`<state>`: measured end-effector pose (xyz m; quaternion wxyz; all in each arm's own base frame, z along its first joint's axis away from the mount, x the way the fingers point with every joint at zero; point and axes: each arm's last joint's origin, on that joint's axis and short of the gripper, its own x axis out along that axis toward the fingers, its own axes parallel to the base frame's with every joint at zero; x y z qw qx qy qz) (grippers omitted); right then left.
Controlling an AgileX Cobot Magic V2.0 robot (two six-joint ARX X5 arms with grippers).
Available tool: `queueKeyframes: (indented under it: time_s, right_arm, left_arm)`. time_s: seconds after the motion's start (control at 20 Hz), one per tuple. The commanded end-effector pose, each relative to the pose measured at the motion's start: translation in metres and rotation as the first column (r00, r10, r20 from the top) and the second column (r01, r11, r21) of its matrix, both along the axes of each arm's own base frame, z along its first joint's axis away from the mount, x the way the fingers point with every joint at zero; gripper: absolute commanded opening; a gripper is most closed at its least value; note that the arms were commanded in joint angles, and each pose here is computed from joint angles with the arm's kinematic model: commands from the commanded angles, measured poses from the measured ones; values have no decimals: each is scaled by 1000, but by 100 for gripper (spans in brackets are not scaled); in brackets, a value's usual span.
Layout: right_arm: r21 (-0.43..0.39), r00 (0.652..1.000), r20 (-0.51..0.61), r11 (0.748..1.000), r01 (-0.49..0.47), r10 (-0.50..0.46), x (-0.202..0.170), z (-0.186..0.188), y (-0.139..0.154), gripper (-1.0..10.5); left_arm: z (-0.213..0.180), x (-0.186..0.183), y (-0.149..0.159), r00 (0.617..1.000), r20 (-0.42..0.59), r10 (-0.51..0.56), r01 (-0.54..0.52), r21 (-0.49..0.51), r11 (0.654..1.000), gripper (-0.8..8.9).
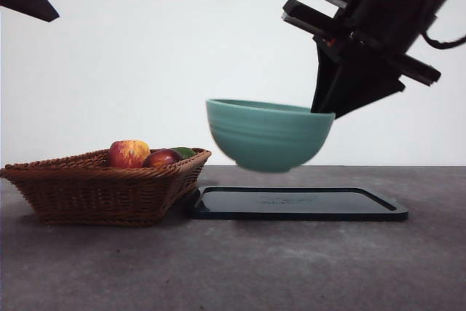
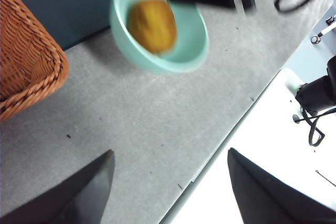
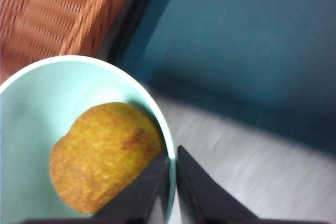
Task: Pick up the wifruite, put it on the bowl, pick up the plate, put it on desk
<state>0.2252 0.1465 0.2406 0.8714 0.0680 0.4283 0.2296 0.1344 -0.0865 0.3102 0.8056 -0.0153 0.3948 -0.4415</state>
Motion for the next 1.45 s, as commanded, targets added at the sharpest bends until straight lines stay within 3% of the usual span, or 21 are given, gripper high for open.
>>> queueKeyframes:
  time_s: [0.05,0.7,1.3,1.45]
  right_arm:
    - [-24,1000,24,1000,0,1,19,7,2,8]
    - [-94,997,13,993,72,-72,109,-23,-4,8]
    - [-89,997,-14,994,70,-72,122,-45,-6,12]
    - [-87,997,-16,994,73,-74,122,-45,-5,154]
  left_arm:
    - [3,1,-1,1000,19,-18,18,-4,1000,343]
    - [2,0,-1,1000,14,-18,18,-2,1000,343]
    - [2,0,-1,1000,14,-18,18,-2,1000,344]
    - [2,0,-1,1000,14,-18,18,-2,1000,344]
